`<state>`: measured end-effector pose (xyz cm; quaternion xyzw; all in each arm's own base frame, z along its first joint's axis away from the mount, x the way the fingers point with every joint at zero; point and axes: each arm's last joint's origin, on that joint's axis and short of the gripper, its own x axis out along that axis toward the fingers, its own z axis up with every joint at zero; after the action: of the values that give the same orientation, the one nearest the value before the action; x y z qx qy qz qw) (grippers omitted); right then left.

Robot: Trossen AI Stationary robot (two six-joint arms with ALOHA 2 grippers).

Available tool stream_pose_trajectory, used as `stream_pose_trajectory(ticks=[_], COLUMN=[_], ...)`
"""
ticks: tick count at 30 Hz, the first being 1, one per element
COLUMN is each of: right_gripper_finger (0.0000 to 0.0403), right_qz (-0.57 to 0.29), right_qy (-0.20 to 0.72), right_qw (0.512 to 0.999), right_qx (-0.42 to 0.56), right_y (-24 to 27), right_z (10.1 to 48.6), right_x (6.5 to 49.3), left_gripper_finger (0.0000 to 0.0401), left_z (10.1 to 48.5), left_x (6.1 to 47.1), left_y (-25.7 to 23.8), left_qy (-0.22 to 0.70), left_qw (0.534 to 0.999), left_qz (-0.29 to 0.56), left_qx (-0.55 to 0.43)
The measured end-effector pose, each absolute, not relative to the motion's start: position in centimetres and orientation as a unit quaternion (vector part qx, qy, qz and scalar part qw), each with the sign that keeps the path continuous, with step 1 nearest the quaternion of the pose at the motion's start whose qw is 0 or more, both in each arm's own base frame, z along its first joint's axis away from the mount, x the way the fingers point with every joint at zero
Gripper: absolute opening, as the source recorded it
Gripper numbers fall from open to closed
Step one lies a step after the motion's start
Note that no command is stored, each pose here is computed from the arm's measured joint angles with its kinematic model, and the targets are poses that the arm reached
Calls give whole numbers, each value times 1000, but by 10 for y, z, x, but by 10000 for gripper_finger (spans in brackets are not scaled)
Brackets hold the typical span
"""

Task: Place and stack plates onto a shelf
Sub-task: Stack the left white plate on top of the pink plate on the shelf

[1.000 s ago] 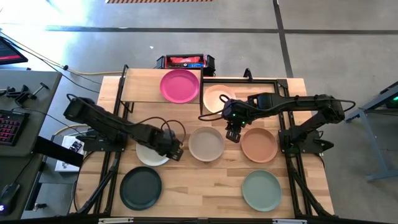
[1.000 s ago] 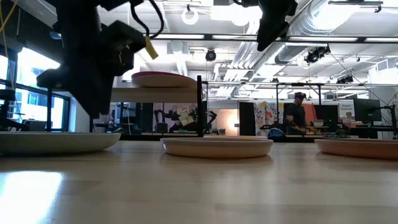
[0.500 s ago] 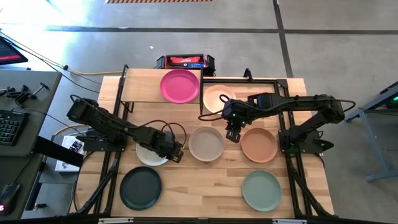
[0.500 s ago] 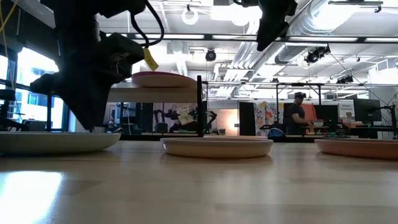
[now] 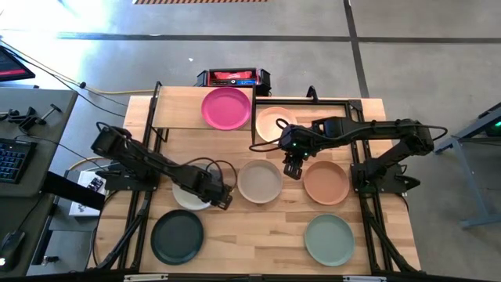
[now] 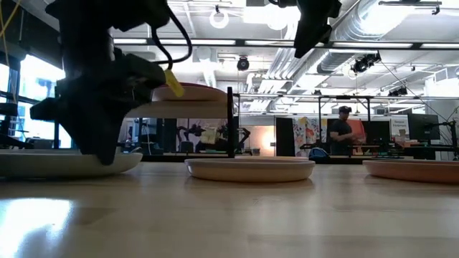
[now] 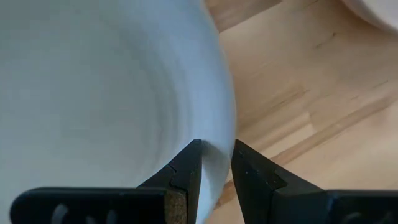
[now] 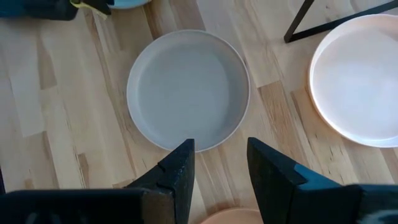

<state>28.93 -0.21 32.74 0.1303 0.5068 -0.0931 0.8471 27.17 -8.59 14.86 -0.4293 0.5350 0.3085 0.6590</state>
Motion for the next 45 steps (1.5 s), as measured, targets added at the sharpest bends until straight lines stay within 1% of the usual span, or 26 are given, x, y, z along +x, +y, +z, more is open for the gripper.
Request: stream_pose_trajectory(ticks=[4,11,14,21,29,37,41,45], right_gripper_finger=[126,126,126,126,126,126,126,126], right_qz=[-93,-93,-93,-93,-93,-100,-111,-106], right_qy=[507,504,505,505,504,500,489,487], right_qw=[847,848,848,848,849,848,850,853], right_qx=[130,131,131,131,131,143,163,156], right_y=[-2,-2,-2,-2,-2,-3,-4,-4], right_z=[327,328,328,328,328,328,329,329], right_x=[289,290,290,290,290,290,292,293], left_gripper_finger=[74,72,58,12,2,0,0,0], left_z=[144,144,144,148,167,193,207,222], left_x=[273,273,273,273,280,289,290,291], left_y=[-86,-86,-86,-86,-88,-96,-102,-110], left_qy=[539,537,539,550,583,606,620,625], left_qw=[653,656,661,678,700,740,751,757], left_qz=[314,317,310,289,258,179,141,118], left_qx=[-429,-426,-420,-392,-322,-229,-180,-149])
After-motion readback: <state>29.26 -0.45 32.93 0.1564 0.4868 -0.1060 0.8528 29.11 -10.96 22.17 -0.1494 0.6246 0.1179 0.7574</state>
